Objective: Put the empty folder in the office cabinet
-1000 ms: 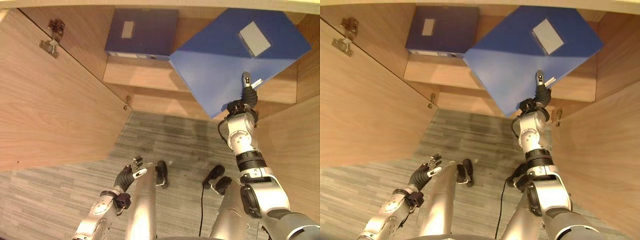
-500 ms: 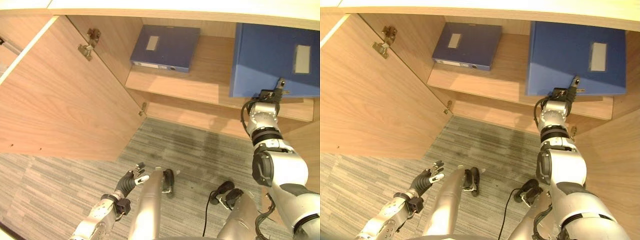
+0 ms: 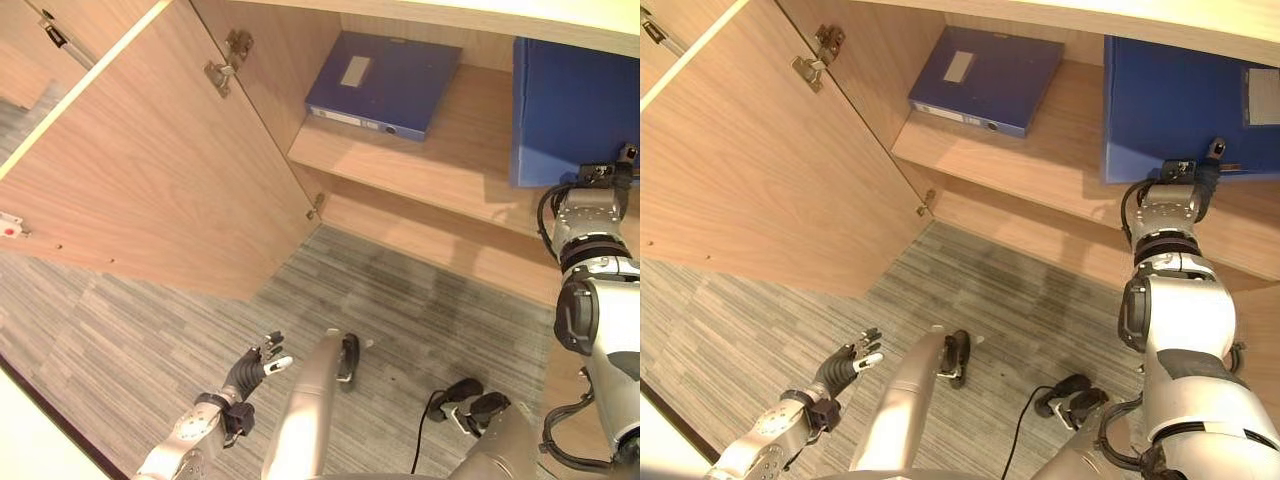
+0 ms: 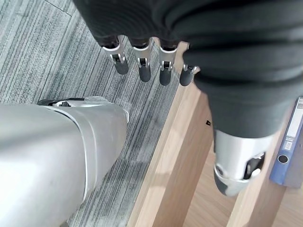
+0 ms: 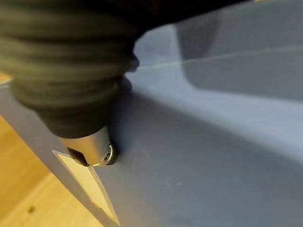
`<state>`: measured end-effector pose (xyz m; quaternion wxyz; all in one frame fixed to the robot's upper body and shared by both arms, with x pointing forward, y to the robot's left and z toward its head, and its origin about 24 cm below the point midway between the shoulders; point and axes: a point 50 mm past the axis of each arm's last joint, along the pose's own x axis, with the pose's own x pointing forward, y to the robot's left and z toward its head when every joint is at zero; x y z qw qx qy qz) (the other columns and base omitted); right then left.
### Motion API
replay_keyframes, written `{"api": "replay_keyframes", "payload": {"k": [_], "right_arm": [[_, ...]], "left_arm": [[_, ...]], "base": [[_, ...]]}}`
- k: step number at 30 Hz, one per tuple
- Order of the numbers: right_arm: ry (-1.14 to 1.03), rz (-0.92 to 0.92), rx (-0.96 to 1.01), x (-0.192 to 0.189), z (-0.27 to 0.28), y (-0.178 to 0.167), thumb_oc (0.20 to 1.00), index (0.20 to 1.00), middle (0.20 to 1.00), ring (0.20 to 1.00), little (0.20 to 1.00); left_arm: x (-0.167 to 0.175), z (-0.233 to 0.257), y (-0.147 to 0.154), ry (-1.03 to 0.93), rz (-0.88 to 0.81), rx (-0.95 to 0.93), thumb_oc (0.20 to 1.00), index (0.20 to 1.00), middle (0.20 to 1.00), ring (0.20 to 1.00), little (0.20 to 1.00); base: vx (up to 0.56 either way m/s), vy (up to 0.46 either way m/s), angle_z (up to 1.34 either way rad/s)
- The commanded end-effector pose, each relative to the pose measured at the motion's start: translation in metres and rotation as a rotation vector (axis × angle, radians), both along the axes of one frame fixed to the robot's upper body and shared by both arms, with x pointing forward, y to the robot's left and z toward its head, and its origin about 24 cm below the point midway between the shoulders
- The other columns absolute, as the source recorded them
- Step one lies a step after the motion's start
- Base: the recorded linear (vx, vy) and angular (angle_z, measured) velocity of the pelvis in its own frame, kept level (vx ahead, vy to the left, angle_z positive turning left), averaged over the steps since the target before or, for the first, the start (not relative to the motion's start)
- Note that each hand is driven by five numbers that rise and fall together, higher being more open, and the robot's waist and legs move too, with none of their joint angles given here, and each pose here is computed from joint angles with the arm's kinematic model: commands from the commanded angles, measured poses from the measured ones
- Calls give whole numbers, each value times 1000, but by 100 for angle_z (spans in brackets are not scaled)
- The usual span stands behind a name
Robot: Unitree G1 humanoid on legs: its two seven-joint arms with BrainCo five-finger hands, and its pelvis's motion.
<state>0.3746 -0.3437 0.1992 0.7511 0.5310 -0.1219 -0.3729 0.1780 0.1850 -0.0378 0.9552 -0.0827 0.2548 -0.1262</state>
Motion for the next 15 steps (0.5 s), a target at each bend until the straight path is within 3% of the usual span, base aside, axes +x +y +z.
{"api": "replay_keyframes", "payload": {"k": [1, 15], "right_arm": [[-151, -32, -131, -6, 63, -13, 200, 200, 200, 200, 200], [-226, -51, -202, -18, 110, -26, 200, 200, 200, 200, 200]], "left_arm": [[4, 22, 13, -86, -11, 31, 1000, 1000, 1000, 1000, 1000], [2, 31, 19, -99, 8, 4, 1000, 1000, 1000, 1000, 1000]], "base": [[0, 0, 0], [0, -5, 0]]}}
